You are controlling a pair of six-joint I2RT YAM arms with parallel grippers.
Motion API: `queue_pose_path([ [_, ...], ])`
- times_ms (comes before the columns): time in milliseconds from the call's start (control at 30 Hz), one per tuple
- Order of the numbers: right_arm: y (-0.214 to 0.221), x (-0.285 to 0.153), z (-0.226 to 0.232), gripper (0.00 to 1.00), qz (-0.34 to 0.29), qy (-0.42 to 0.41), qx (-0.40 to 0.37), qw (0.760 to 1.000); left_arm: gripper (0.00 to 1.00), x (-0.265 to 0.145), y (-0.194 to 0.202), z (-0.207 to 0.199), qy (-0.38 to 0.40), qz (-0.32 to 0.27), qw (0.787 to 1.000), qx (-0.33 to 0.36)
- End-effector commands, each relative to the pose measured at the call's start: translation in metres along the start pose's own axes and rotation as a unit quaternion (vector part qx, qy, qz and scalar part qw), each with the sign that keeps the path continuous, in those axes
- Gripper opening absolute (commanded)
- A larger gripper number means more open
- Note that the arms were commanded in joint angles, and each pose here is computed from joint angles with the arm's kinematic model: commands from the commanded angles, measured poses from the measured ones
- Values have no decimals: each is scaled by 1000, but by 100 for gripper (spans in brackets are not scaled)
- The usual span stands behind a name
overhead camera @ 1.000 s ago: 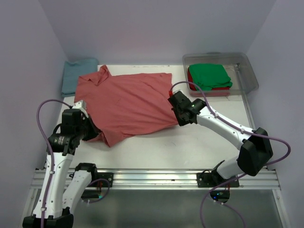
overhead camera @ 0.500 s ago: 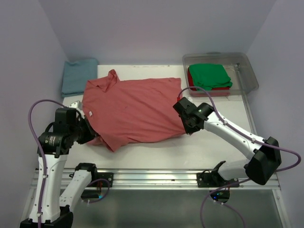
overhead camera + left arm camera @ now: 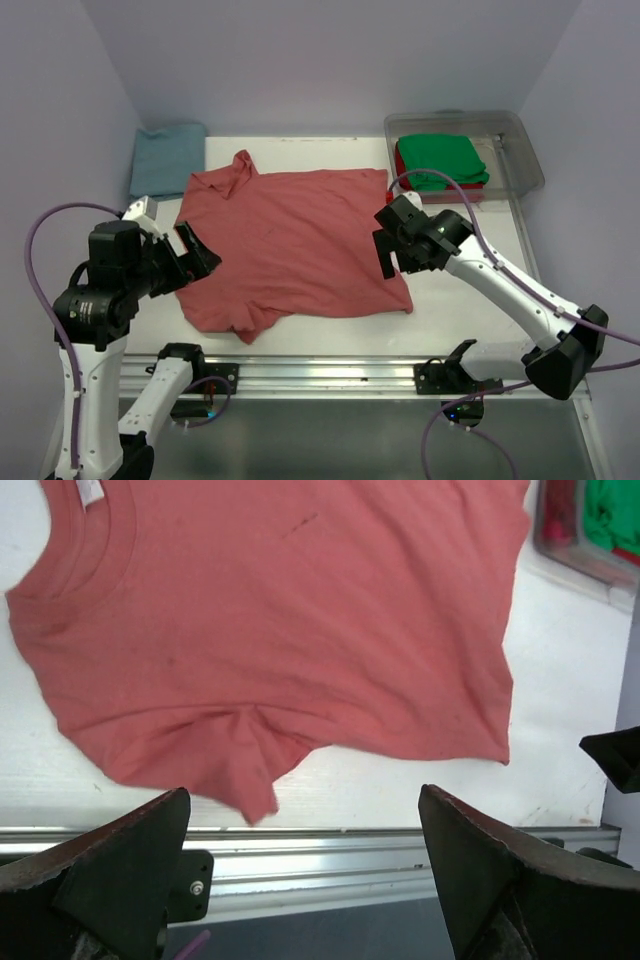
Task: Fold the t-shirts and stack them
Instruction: Flatten out the tshirt
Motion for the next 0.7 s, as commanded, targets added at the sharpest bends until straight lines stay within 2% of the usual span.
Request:
queue_pose_path([
  [0,-24,-33,-16,99,-98,22,44,994,100,-7,-15,-13,25,-34,999,17],
  [167,-62,-37,-17,99,-175,49,50,982,100,12,-36,-16,25,-100,994,37],
  [367,-114,-11,-16,99,-205,35,72,976,100,74,-63,-23,56,-131,988,59],
  [400,-121,-5,-19,99,-207,33,78,975,100,82,-73,-29,71,-151,983,70],
  [433,-131,9,-27,94,-205,42,92,974,100,88,-79,-31,71,-154,983,77],
  [467,-140,9,-33,84,-211,45,103,971,100,103,-85,-32,65,-142,985,79],
  [500,-146,13,-38,68,-208,52,111,970,100,106,-95,-40,78,-152,981,87],
  [533,-153,25,-40,14,-203,61,116,970,98,111,-99,-45,92,-146,981,94],
  [567,-160,25,-47,0,-207,72,132,967,92,123,-104,-47,90,-136,982,95],
  [667,-174,39,-52,0,-211,80,137,965,81,142,-110,-60,106,-135,979,113],
])
Point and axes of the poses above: each gripper's point midway between its finger pads, its own x axis out along the fingers, its own z axis along the line the jaws close on, y = z × x, the point moved 10 cm from there along -x, back along the fingers, and after that the axes turned 8 degrees about -x, right-handed, at the moved point
